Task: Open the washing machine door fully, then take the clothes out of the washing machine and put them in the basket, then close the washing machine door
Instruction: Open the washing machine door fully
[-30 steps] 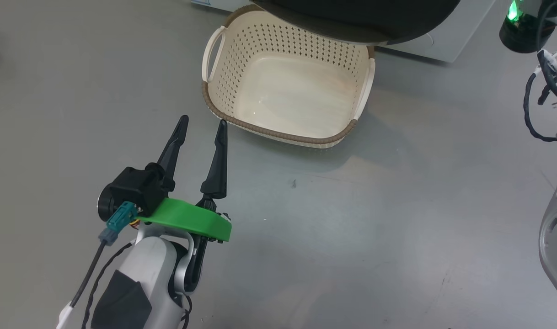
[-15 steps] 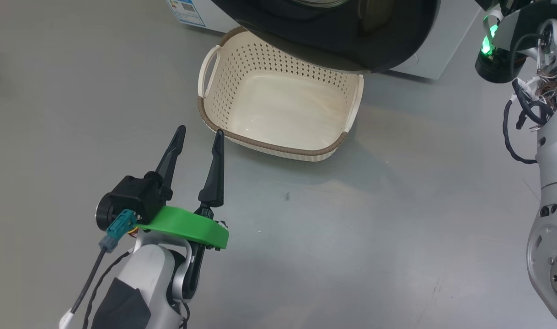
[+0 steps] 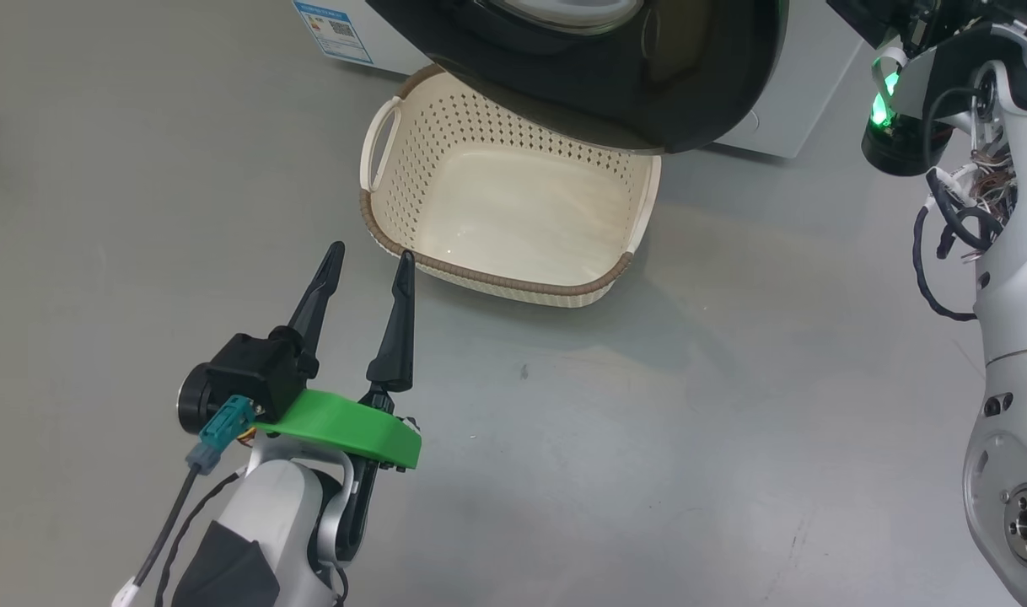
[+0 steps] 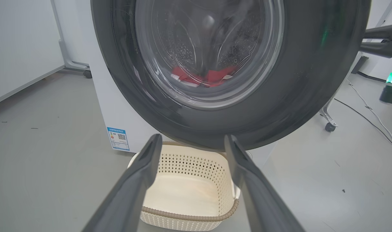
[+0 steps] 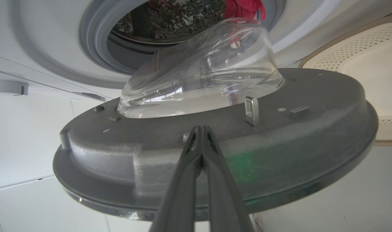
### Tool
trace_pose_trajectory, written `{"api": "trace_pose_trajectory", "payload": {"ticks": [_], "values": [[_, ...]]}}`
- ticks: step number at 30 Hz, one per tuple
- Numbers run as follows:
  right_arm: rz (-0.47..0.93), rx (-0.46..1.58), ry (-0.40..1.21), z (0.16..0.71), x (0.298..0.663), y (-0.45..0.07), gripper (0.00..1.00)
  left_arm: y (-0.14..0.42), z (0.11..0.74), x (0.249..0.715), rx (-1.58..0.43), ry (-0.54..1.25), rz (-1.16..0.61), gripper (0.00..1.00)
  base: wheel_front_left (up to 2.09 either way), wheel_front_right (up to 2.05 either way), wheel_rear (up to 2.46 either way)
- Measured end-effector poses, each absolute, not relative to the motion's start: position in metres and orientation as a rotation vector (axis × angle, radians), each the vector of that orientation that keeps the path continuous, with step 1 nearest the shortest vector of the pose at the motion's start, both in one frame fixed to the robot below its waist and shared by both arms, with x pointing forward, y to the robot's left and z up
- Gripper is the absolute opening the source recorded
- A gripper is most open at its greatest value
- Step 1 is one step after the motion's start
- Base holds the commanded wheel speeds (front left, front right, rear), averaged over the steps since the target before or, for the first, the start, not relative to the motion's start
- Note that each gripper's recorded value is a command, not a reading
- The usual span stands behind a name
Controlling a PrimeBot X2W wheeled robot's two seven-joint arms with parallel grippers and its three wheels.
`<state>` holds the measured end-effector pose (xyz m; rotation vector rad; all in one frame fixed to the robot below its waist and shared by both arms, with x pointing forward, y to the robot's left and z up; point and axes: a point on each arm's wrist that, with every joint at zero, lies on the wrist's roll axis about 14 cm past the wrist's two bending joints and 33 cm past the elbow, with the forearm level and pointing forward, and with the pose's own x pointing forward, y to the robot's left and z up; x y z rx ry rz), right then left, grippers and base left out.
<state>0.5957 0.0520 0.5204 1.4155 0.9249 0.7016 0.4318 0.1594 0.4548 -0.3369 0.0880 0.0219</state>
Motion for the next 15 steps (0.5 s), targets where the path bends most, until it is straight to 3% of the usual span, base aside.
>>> {"api": "trace_pose_trajectory", "payload": {"ticks": [15], "values": [[0.681,1.382,0.857,0.5227,0.5889,0.0466,0.0,0.1608,0.4606,0.4264,-0.331,0.074,0.025,1.0,0.0,0.0,0.0]]}}
